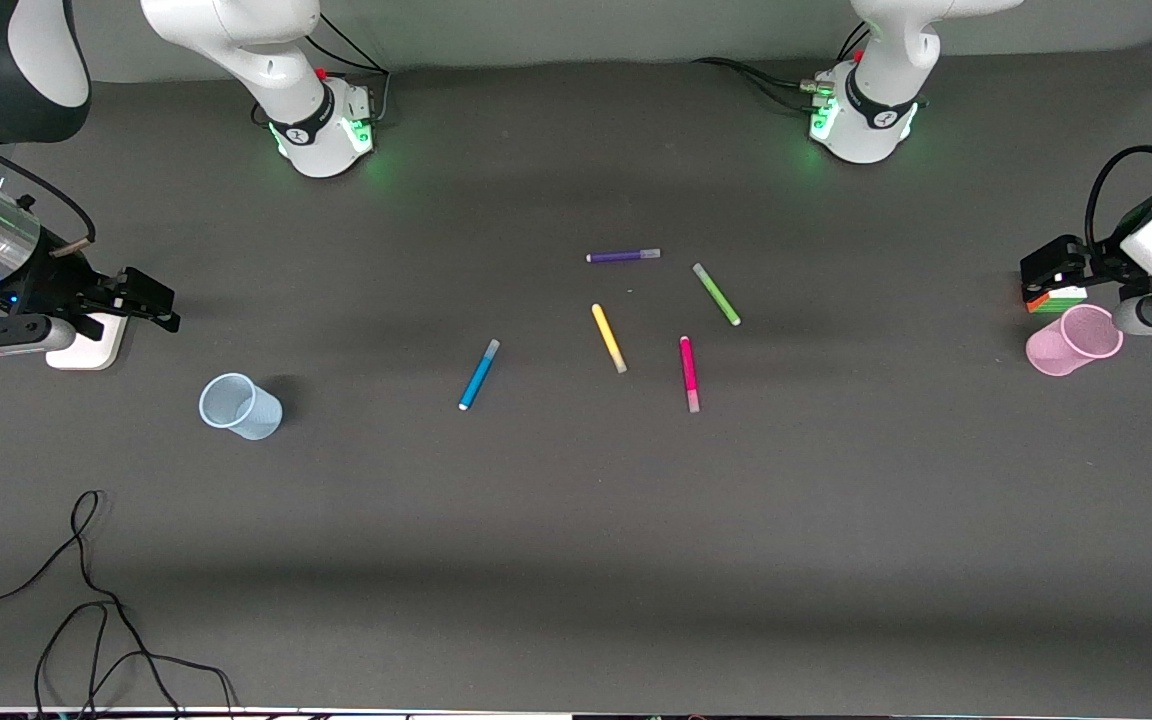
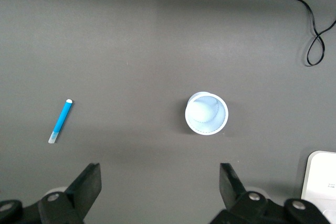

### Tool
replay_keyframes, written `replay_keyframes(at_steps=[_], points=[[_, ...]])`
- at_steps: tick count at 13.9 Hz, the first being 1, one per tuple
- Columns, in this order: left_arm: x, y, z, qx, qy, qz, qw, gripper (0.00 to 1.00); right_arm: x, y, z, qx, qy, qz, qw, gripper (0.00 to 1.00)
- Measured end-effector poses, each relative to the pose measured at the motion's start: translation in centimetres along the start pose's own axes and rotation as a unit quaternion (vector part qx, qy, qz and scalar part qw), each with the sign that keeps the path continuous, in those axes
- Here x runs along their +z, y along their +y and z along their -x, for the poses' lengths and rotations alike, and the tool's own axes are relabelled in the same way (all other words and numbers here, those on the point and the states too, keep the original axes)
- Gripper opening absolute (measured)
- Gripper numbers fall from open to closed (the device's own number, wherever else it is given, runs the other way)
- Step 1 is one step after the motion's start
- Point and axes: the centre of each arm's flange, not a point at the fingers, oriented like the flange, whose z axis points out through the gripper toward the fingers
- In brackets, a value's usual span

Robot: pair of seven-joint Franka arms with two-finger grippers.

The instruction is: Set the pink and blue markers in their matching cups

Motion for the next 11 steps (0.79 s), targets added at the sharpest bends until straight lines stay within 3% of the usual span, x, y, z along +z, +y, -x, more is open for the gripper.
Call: replay_keyframes(at_steps=[11], points=[[0.2,-0.2,0.0,-0.002,-0.006,0.0,1.0,1.0,-0.1,-3.2,0.1,-0.028,-0.006,0.0,1.0,1.0]])
